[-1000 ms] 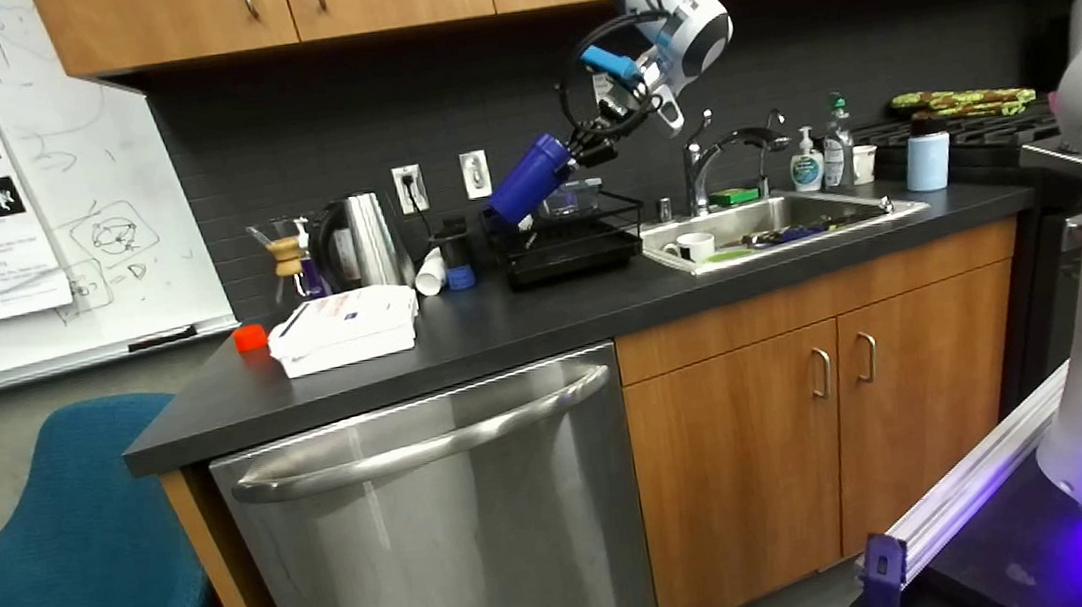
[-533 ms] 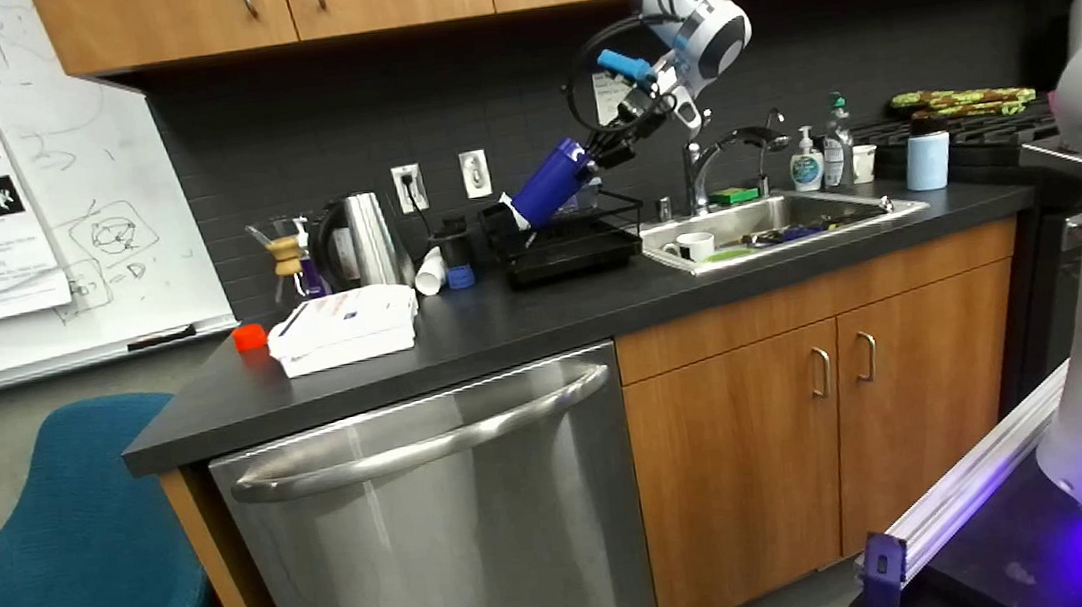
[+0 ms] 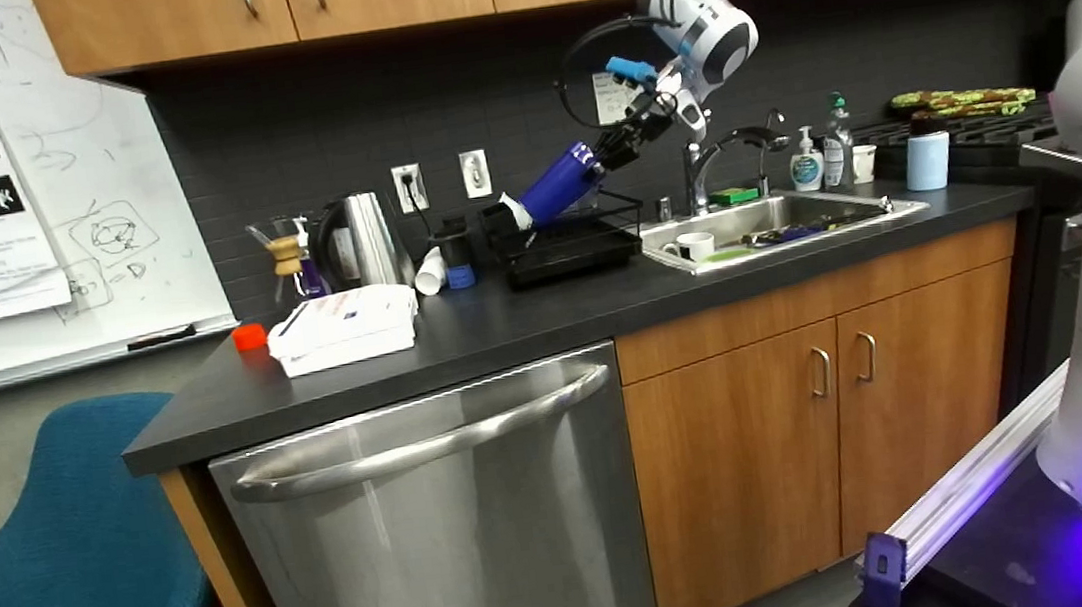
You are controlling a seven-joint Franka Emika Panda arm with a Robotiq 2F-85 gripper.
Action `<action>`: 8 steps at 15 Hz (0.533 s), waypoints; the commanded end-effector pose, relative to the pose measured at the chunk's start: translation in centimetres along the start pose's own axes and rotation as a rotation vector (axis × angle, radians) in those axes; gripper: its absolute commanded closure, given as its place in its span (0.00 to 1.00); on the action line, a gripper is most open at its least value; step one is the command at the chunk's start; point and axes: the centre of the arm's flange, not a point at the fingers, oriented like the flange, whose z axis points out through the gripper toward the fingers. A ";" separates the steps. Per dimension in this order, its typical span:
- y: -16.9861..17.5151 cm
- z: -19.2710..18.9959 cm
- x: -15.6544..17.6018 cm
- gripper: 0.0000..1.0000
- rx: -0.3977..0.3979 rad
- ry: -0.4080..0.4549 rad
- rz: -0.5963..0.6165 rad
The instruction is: Put the blue cup in the black basket.
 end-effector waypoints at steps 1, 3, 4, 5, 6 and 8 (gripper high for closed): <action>-2.5 0.8 0.9 0.98 0.033 -0.017 0.081; -3.2 1.0 1.5 0.98 0.051 -0.019 0.114; -3.3 1.0 2.2 0.98 0.058 -0.016 0.129; -3.6 1.1 2.7 0.98 0.068 -0.004 0.142; -3.7 1.3 3.4 0.98 0.072 -0.002 0.157; -3.9 1.7 4.5 0.98 0.076 0.016 0.180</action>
